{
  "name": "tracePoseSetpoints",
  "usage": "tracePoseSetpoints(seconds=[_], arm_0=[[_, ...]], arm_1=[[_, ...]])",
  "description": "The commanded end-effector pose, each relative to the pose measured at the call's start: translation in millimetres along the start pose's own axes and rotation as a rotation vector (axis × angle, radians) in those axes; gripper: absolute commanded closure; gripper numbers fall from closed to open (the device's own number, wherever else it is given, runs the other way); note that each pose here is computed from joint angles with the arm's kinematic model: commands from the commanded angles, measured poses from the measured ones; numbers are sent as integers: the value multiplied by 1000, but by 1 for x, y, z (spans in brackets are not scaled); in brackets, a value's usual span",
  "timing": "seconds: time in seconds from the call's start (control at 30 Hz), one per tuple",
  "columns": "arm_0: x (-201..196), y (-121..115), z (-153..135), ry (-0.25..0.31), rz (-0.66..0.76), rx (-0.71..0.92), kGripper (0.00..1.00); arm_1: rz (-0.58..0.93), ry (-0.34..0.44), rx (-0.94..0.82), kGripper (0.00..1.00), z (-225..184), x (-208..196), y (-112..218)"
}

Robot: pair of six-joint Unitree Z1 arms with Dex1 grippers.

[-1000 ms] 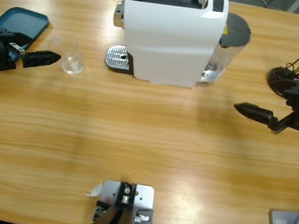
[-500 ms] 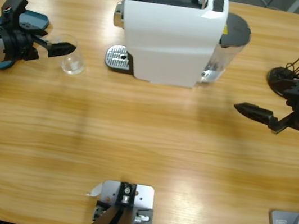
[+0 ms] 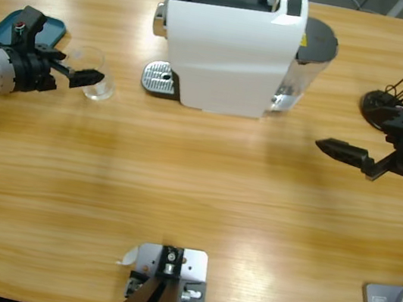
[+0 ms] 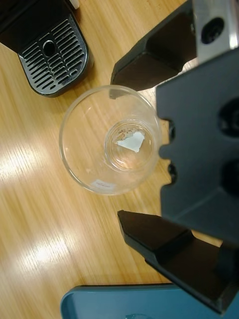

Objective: Pour coffee

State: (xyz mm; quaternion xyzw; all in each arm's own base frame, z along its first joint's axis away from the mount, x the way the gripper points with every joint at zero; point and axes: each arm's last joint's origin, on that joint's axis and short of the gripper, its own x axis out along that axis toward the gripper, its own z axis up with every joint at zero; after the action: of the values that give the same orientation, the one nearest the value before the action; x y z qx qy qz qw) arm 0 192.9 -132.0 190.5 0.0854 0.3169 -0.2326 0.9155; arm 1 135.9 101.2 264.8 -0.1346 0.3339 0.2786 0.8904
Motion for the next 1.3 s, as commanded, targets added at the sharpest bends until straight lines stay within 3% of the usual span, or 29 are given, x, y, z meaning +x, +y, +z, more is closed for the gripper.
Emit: tracePoseSetpoints(seconds=[0.03, 0.1, 0.2, 0.27, 0.53, 0.8, 0.9, 1.1, 1.3], arm_0=[[14, -2, -13, 48, 6, 0, 10], [16, -2, -13, 52, 4, 1, 85], [20, -2, -15, 66, 1, 2, 397], [21, -3, -16, 70, -4, 3, 517], [20, -5, -15, 67, -49, 16, 524], [-5, -19, 14, -81, -173, 113, 529], [-1, -29, 29, -95, -249, 143, 684], [37, -41, 55, -60, -317, 161, 676], [71, -47, 52, -1, -322, 171, 676]], arm_1=[[-3, 45, -9, 0, -9, 8, 2], [-3, 45, -9, 0, -9, 8, 2], [-3, 44, -8, 0, -9, 8, 2], [-4, 44, -9, 0, -9, 8, 2], [-2, 43, -9, 0, -9, 8, 2], [-1, 40, -9, 0, -8, 8, 2], [0, 42, -8, 0, -8, 8, 2], [1, 35, -8, 0, -8, 7, 2], [1, 34, -8, 0, -9, 7, 2]])
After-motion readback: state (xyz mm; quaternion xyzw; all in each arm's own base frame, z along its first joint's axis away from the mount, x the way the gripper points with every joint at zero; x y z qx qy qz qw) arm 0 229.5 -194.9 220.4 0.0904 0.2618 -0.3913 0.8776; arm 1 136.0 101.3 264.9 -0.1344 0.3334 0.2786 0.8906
